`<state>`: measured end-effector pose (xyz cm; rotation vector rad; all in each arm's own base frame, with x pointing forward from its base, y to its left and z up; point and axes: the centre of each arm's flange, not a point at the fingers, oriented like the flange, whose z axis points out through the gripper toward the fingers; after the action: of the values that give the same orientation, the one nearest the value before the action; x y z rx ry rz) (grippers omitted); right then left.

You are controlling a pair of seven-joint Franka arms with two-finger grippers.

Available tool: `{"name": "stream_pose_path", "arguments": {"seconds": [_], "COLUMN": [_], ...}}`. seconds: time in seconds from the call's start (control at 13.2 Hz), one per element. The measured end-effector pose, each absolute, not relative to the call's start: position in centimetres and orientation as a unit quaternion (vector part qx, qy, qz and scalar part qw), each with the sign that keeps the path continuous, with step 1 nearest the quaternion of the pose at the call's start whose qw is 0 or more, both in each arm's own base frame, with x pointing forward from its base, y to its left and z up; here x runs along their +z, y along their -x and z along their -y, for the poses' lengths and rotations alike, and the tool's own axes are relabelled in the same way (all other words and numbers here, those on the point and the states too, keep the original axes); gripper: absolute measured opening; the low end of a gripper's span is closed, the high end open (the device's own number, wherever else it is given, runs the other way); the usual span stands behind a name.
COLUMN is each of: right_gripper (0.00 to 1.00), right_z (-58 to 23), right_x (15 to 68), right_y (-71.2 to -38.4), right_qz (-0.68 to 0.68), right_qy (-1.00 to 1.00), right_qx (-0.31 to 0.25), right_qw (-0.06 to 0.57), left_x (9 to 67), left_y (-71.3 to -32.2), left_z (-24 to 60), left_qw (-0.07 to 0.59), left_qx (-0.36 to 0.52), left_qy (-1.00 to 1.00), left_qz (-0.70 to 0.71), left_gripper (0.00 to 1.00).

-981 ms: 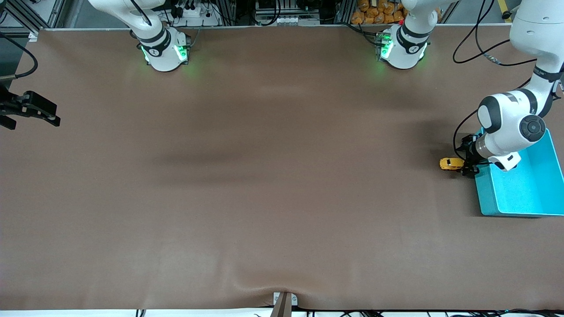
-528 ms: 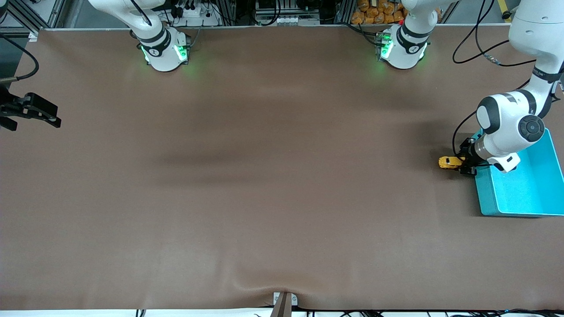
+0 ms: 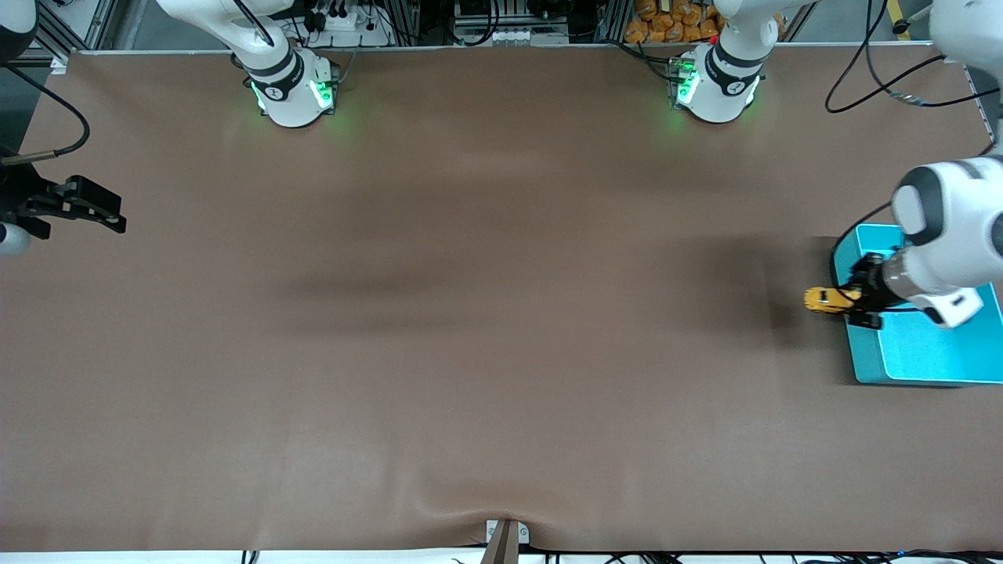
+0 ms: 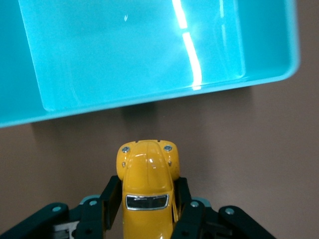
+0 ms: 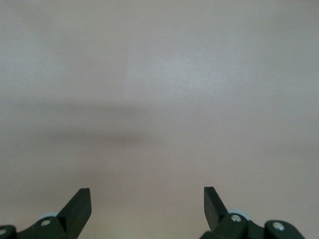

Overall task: Wind and store yellow beetle car
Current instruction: 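Lift the car over the box rim with the left gripper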

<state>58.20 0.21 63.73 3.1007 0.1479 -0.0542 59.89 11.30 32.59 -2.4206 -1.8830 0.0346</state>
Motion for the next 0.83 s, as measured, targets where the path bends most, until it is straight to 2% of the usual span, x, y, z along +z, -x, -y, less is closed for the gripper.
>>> {"name": "stream_pose_path", "arguments": {"seconds": [0.38,0.6,0.83], "right_gripper": [1.00,1.00,1.00], "right_z": [0.2,0.3,0.4], "right_x": [63.8,63.9,64.1], "right_y": [-58.2,-58.2,-58.2], "right_qz": [-0.042,-0.040,-0.039], "right_qy": [-0.999,-0.999,-0.999], "right_qx": [-0.015,-0.013,-0.011], "right_qw": [0.019,0.020,0.020], "left_x": [37.8,37.2,35.4], "left_y": [-60.2,-59.6,-59.8], "left_z": [-20.1,-24.9,-25.8], "left_qw": [0.034,0.033,0.031], "left_qx": [-0.002,0.002,0.016], "left_qy": [0.853,0.884,0.916], "left_qz": [0.520,0.466,0.400], "left_gripper": [0.50,0.50,0.50]}}
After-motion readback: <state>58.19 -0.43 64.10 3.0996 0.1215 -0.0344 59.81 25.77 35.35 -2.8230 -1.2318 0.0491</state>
